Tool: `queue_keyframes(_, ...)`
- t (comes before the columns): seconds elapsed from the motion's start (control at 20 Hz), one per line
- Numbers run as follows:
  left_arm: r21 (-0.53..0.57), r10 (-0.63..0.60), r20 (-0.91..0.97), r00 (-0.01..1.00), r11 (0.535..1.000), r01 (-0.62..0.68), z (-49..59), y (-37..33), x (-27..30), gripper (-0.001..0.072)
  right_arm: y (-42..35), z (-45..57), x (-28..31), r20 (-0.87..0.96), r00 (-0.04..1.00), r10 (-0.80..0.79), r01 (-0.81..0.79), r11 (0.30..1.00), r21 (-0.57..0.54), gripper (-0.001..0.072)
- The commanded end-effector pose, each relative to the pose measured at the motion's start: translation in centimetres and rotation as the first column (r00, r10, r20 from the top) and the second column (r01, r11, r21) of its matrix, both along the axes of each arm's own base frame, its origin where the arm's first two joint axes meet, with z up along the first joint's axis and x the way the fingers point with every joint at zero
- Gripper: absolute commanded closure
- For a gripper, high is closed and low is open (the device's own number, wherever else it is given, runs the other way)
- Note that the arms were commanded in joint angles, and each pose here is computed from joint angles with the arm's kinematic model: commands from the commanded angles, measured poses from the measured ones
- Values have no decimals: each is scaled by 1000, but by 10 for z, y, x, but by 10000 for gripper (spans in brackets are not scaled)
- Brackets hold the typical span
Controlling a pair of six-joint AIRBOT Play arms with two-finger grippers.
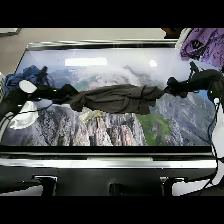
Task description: Fold the clothes and pants, and hang the long-sleeved shirts on hangers.
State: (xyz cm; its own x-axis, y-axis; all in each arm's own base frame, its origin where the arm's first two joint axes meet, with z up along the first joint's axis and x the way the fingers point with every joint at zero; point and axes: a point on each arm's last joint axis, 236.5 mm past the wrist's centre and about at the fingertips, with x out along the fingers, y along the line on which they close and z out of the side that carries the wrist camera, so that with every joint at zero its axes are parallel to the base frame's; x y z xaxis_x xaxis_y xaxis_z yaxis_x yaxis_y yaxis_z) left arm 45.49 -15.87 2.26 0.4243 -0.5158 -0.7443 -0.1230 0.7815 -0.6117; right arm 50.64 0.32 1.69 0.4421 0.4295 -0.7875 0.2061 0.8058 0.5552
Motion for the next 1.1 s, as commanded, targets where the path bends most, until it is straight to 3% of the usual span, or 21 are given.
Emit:
queue_keyframes(0.0,-90,-40,-59,997,995,35,-28,-74,-9,76,2,4,-4,-3,1000,10,-10,1000,0,674)
queue_keyframes(0.25,-199,-12,-220,975,979,-33,-94,-143,-20,76,4,3,-8,-17,1000,21,-21,1000,4,674)
queue_keyframes(0.6,-213,19,-236,972,975,-71,-116,-157,-9,78,4,3,-8,-19,1000,22,-22,1000,5,674)
queue_keyframes(0.65,-212,17,-238,971,975,-69,-120,-158,-6,126,4,3,-9,-21,999,24,-24,1000,5,674)
queue_keyframes(0.7,-214,10,-241,970,975,-64,-122,-160,-4,237,4,3,-9,-24,999,26,-26,1000,6,674)
queue_keyframes(0.75,-221,1,-238,971,974,-55,-120,-163,1,496,5,3,-10,-28,999,29,-29,1000,7,674)
queue_keyframes(0.8,-227,-17,-202,979,974,-30,-110,-163,9,683,5,3,-12,-31,999,32,-32,999,9,674)
queue_keyframes(1.05,-252,-66,128,990,963,97,37,-115,78,693,1,53,1,133,989,61,-53,997,-60,675)
